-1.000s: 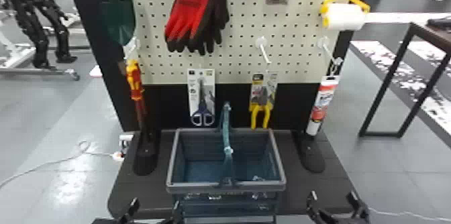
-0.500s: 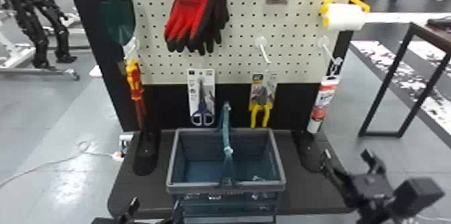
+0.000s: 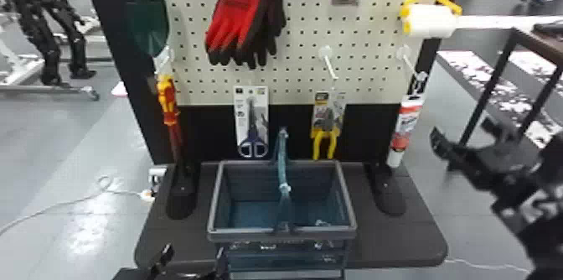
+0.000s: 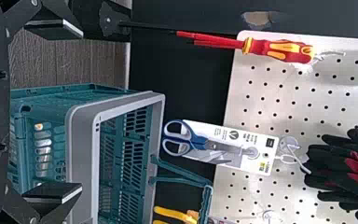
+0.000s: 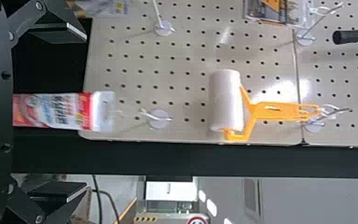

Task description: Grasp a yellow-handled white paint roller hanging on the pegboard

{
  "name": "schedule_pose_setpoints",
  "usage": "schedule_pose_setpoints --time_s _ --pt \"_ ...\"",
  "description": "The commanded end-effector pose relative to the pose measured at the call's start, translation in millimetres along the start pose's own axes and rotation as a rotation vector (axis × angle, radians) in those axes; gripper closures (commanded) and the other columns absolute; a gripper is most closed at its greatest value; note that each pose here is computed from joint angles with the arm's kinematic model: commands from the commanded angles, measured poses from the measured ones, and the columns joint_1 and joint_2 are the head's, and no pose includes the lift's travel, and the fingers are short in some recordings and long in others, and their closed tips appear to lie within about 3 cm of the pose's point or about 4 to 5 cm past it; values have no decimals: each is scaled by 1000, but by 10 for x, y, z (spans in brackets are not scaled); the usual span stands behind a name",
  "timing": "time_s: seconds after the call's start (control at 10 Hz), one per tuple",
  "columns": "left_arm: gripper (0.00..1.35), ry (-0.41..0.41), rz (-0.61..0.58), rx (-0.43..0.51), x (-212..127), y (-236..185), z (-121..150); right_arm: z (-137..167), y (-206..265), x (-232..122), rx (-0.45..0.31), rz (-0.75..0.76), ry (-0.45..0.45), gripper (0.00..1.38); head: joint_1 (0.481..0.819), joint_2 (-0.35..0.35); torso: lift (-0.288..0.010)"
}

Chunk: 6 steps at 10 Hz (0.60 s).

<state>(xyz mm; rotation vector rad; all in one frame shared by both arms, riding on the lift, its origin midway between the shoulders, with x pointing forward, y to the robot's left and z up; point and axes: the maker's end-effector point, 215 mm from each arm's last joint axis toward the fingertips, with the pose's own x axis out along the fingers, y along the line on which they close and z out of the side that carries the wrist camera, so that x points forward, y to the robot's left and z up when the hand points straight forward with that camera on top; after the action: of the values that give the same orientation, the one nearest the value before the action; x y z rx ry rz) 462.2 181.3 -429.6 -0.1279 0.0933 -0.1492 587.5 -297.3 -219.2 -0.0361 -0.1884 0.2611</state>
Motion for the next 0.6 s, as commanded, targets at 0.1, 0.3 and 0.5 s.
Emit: schedule_pose_setpoints --time_s 0.1,0.3,0.5 --pt "153 7 -8 7 44 -24 2 477 -441 377 -63 47 34 174 549 0 -100" --pt "153 10 -17 11 82 -58 4 994 -715 571 -83 76 6 179 549 0 -100" --pt "153 15 -17 15 93 -41 -2 1339 -815 731 -92 132 3 176 549 0 -100"
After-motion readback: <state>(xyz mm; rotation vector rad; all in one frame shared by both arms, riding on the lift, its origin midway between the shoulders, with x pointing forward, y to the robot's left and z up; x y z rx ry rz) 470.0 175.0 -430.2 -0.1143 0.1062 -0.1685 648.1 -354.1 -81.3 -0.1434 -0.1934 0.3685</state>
